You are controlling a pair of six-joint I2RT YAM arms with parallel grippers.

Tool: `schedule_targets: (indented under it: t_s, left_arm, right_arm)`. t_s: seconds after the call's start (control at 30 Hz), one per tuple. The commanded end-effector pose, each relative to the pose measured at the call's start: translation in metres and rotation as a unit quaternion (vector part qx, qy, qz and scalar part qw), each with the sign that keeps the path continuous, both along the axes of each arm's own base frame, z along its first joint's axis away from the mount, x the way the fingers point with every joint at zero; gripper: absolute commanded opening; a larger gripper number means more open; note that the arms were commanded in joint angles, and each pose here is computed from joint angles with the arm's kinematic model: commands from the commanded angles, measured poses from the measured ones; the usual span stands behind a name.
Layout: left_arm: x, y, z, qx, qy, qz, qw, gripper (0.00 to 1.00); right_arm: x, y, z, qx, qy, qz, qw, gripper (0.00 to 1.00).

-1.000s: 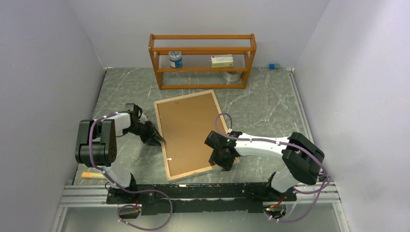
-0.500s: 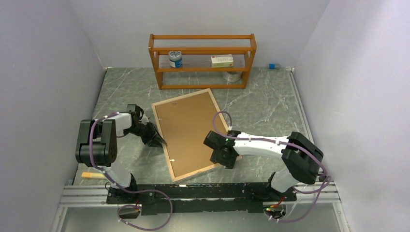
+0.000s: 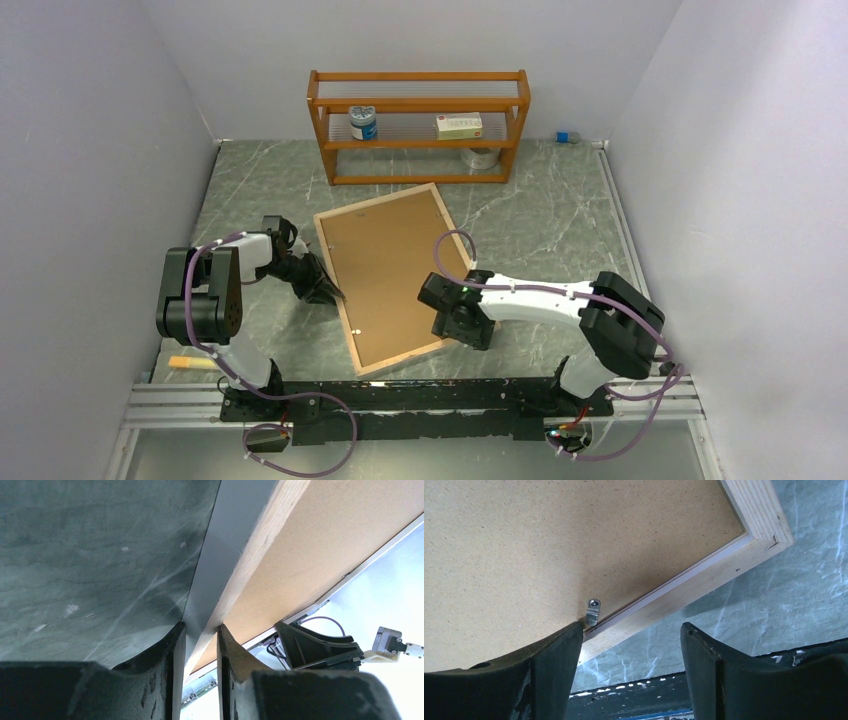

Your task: Put the photo into the frame

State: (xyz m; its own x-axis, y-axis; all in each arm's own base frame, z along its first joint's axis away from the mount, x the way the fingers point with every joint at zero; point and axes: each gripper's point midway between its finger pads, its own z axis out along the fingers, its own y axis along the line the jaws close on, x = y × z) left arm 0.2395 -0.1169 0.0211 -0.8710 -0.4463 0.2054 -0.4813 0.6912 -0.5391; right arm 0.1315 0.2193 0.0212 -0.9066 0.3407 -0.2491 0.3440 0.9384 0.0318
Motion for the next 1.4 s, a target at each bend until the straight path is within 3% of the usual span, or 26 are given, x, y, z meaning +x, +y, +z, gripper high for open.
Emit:
schedule_targets:
  t_s: [0.0, 0.43, 0.63, 0.83, 0.97, 1.03, 1.23, 1.37]
  left_arm:
    - [-0.002, 0.003, -0.004, 0.012, 0.006, -0.001, 1.000, 0.29]
    - [-0.003, 0.004, -0.004, 0.013, 0.007, -0.001, 1.000, 0.28]
    - [-0.004, 0.004, -0.004, 0.014, 0.006, -0.002, 1.000, 0.28]
    - [-0.004, 0.008, -0.003, 0.028, 0.003, 0.001, 1.000, 0.27]
    - [-0.004, 0.009, -0.004, 0.033, 0.005, 0.002, 0.999, 0.26]
    - [-0.003, 0.009, -0.004, 0.034, 0.005, 0.002, 0.999, 0.26]
    - [-0.001, 0.009, 0.000, 0.033, 0.000, -0.001, 0.999, 0.28]
    - [0.007, 0.010, 0.010, 0.036, -0.021, -0.001, 0.999, 0.38]
  right_arm:
    - [0.011, -0.011, 0.005, -0.026, -0.034, -0.011, 0.999, 0.75]
    - [0.008, -0.005, 0.001, 0.004, -0.034, -0.010, 0.999, 0.81]
    - [0.007, -0.012, 0.000, -0.017, -0.028, -0.010, 0.999, 0.60]
    - [0.013, -0.014, 0.010, -0.033, -0.039, 0.001, 0.999, 0.46]
    - [0.019, -0.011, 0.019, -0.038, -0.050, 0.017, 0.998, 0.28]
    - [0.021, -0.009, 0.022, -0.040, -0.053, 0.024, 0.998, 0.26]
    - [0.026, -0.002, 0.041, -0.023, -0.066, 0.039, 0.997, 0.64]
    - [0.035, 0.004, 0.063, 0.010, -0.097, 0.053, 0.994, 0.71]
